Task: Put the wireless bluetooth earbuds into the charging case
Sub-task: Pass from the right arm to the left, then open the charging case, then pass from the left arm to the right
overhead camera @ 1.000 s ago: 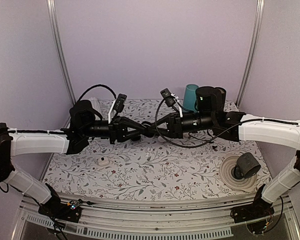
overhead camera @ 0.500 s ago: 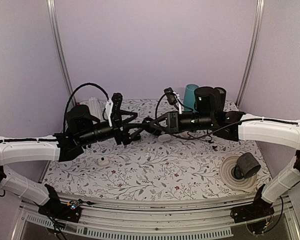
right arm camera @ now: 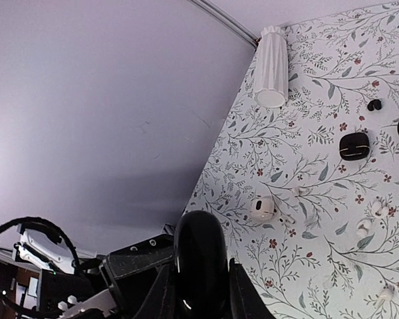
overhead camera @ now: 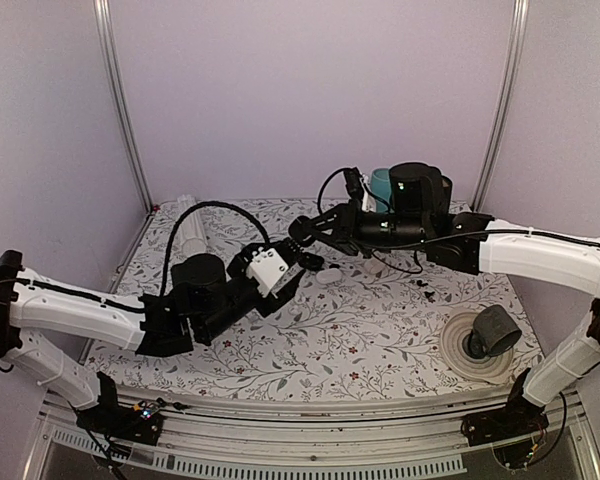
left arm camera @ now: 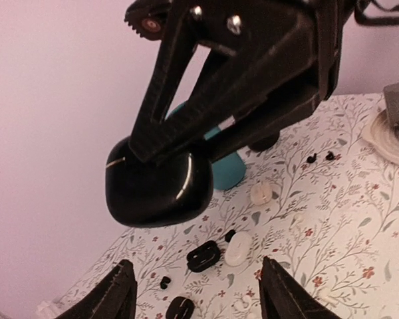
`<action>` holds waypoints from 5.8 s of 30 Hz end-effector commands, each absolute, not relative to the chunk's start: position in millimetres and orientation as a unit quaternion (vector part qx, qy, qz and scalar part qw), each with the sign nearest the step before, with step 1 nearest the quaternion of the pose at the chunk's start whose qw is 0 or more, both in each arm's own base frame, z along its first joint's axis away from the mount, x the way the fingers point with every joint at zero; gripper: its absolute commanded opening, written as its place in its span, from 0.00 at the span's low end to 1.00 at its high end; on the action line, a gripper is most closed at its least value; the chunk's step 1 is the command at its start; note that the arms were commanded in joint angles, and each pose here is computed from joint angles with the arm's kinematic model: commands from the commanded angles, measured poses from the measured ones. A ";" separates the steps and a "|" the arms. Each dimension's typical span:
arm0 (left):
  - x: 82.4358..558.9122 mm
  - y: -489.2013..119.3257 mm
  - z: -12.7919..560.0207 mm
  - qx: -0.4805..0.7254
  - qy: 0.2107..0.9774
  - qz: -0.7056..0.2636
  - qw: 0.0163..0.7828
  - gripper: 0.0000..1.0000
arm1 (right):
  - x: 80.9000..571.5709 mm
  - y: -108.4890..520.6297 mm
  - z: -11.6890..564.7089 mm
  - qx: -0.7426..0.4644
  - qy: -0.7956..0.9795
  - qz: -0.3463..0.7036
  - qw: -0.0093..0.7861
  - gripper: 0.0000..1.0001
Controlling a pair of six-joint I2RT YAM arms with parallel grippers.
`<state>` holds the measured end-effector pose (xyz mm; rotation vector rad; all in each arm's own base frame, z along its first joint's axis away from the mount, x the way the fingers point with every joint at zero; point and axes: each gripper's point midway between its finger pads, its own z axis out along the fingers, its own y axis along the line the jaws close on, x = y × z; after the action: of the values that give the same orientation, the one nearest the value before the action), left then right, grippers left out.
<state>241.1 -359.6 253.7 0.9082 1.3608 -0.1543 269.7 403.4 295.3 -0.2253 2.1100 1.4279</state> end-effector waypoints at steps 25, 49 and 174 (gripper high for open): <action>248.4 -339.5 300.1 0.314 0.443 0.308 0.781 0.51 | 273.6 406.5 295.0 0.004 0.795 0.562 0.227 0.03; 249.7 -355.7 304.9 0.322 0.432 0.303 0.786 0.30 | 269.6 408.9 279.6 0.007 0.799 0.564 0.206 0.03; 192.3 -377.0 309.7 0.450 0.541 -0.548 0.452 0.58 | 206.9 372.5 355.9 -0.393 0.662 0.477 0.424 0.03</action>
<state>191.2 -378.0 323.8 0.9984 1.3075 -1.4602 211.9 381.3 372.0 -0.8878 1.6063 1.3150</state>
